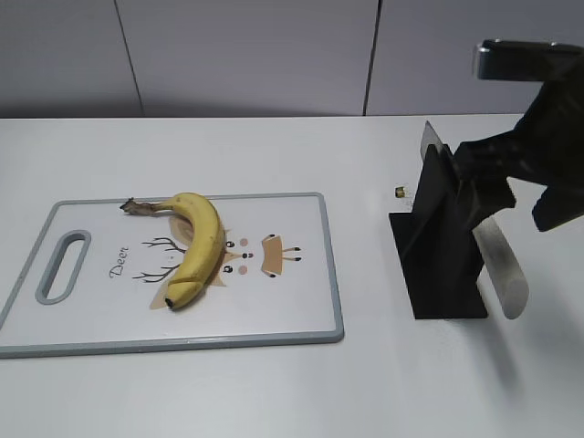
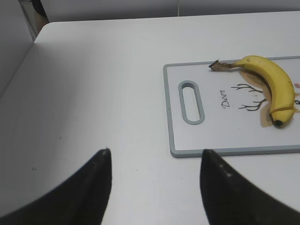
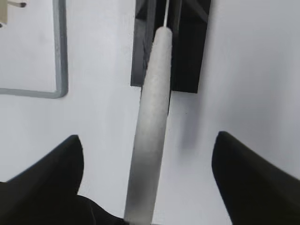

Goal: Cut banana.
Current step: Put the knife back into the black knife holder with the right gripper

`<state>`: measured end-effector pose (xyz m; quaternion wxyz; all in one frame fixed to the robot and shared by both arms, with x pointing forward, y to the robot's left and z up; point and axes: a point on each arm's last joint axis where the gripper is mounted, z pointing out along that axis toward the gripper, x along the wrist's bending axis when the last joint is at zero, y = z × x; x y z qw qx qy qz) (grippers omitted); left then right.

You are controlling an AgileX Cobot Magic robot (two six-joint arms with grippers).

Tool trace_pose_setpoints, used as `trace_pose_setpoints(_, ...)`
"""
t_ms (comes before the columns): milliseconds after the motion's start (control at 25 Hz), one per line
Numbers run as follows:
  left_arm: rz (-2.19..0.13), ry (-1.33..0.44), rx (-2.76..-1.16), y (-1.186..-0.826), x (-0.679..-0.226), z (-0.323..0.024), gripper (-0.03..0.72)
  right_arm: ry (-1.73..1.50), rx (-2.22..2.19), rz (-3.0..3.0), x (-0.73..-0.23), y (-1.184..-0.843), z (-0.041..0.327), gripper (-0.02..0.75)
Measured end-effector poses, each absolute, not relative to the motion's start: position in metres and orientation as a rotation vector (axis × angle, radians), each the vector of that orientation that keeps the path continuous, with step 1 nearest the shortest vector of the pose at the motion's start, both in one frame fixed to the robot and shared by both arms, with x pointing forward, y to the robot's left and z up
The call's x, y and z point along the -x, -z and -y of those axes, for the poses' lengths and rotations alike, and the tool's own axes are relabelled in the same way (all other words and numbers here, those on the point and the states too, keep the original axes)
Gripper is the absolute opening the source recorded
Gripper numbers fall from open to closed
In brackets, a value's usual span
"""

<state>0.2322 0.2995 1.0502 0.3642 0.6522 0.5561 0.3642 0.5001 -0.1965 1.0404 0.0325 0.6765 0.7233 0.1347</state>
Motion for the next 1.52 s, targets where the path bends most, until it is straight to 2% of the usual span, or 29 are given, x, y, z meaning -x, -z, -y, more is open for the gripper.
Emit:
trace_pose_setpoints(240, -1.431, -0.937, -1.677, -1.05, -0.232, -0.3, 0.58, -0.581, -1.89, -2.249, -0.46, -1.079, 0.211, 0.645)
trace_pose_setpoints(400, -1.431, -0.937, -1.677, -1.05, -0.232, -0.3, 0.58, -0.649, -1.795, -2.251, -0.416, -1.084, 0.227, 0.632)
trace_pose_setpoints(960, -1.436, -0.933, -1.681, -1.049, -0.233, -0.3, 0.577, -1.01, -1.393, -2.078, -0.269, -1.054, 0.281, 0.594)
trace_pose_setpoints(1240, -1.436, -0.933, -1.681, -1.049, -0.233, -0.3, 0.576, -1.19, -1.231, -1.918, -0.233, -1.054, 0.293, 0.592)
trace_pose_setpoints(1520, -1.437, -0.935, -1.682, -1.049, -0.233, -0.3, 0.576, -1.207, -1.223, -1.909, -0.23, -1.054, 0.294, 0.592)
